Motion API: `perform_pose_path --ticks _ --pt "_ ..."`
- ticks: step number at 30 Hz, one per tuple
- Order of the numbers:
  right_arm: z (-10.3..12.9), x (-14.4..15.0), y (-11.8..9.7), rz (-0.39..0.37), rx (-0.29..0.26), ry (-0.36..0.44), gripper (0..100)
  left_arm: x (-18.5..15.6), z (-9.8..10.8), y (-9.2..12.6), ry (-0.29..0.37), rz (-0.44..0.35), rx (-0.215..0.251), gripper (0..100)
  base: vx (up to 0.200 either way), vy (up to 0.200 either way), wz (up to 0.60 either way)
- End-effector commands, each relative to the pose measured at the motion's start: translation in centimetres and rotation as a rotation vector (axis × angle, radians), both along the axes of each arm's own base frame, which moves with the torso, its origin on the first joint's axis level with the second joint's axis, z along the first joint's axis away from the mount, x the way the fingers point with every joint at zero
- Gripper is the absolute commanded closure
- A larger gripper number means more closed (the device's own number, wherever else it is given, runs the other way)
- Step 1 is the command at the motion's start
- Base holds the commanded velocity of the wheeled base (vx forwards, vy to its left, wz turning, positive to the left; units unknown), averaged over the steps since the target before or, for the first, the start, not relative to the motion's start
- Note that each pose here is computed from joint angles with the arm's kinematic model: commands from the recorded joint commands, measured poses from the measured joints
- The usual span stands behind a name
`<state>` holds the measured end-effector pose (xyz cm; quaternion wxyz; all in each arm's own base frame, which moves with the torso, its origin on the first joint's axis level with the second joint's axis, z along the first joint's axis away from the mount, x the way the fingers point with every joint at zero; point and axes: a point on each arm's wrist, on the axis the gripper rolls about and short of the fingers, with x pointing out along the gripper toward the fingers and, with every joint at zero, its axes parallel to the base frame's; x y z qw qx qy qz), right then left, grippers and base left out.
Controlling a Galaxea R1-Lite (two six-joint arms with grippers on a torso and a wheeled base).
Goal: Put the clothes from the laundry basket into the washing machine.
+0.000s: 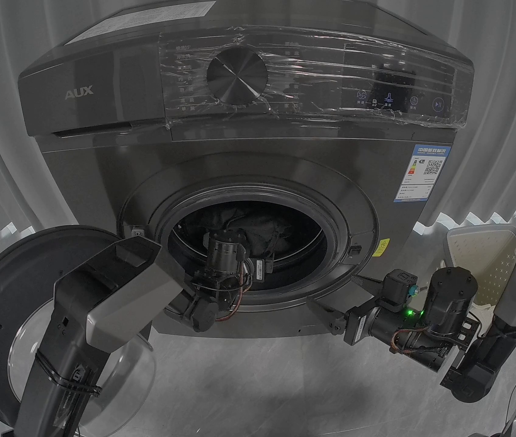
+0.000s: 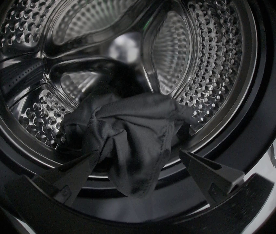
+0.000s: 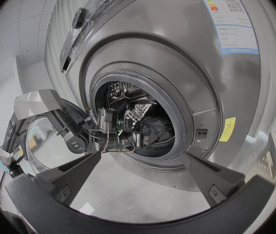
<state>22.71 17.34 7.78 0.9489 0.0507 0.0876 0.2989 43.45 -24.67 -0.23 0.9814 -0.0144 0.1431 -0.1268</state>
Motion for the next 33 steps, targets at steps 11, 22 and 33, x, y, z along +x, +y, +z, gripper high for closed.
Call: perform_pose_path --ticks 11,22,33 --pt "0.0 0.1 0.0 -0.001 0.000 0.000 0 2.8 -3.4 -1.2 -0.010 -0.020 -0.012 100 0.000 0.000 0.00" --pt "0.0 0.0 0.1 0.002 0.000 0.000 0 6.5 0.9 -0.8 -0.207 0.039 -0.117 100 0.000 0.000 0.00" --pt "-0.1 -0.1 0.4 0.013 -0.002 0.002 0 7.4 -0.3 1.0 -0.184 0.080 -0.098 100 0.000 0.000 0.00"
